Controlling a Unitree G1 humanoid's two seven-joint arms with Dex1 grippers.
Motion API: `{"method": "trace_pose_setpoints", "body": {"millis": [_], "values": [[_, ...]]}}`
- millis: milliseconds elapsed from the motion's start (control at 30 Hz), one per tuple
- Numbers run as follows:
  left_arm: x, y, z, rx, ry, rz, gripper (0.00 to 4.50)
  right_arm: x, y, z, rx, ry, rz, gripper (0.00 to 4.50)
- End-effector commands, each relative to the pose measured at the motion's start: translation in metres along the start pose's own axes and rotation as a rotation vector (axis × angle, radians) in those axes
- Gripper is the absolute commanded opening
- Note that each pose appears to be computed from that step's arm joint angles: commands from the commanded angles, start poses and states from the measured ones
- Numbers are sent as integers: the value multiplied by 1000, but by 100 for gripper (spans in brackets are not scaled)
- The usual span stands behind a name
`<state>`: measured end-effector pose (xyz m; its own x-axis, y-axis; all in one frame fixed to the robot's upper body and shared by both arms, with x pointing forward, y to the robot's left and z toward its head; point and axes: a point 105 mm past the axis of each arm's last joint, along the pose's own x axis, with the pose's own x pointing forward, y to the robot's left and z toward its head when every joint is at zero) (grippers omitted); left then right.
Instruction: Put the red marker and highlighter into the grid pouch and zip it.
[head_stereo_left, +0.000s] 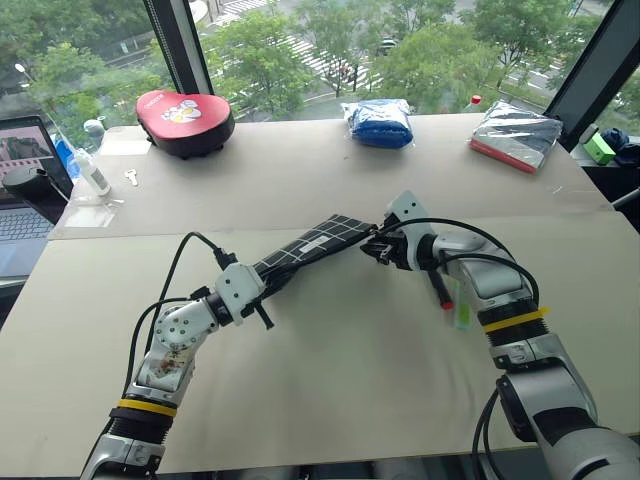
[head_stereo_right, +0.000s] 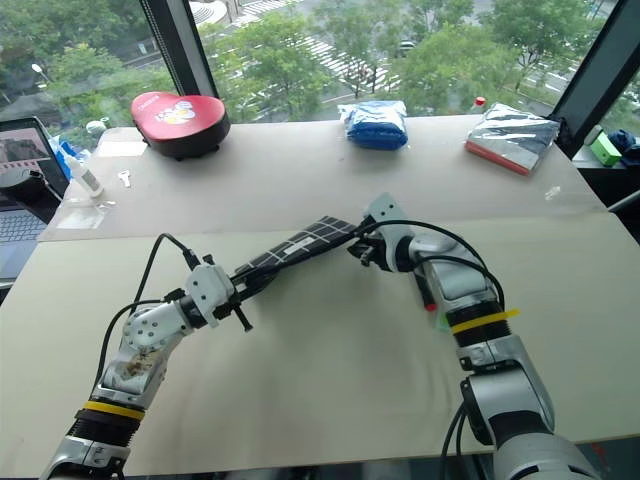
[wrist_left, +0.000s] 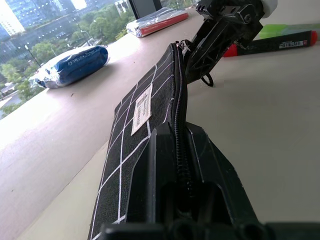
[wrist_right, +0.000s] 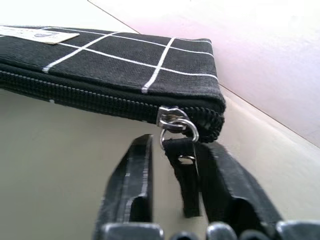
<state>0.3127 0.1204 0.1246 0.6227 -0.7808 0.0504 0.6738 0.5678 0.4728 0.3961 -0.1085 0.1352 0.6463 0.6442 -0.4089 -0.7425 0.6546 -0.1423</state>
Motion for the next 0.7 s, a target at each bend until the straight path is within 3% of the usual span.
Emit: {"method": "trace_pose_setpoints", "body": {"millis": [33,267,700], "values": [[2,3,13,26,-45,17,0,-7,4,16,-52,-59,24,1],[3,4,13,20,-49,17,0,-8,26,12,-116,-19,129,1],[14,4,16,13,-69,-20,0,6,83,47,-217,-41,341,1]]}}
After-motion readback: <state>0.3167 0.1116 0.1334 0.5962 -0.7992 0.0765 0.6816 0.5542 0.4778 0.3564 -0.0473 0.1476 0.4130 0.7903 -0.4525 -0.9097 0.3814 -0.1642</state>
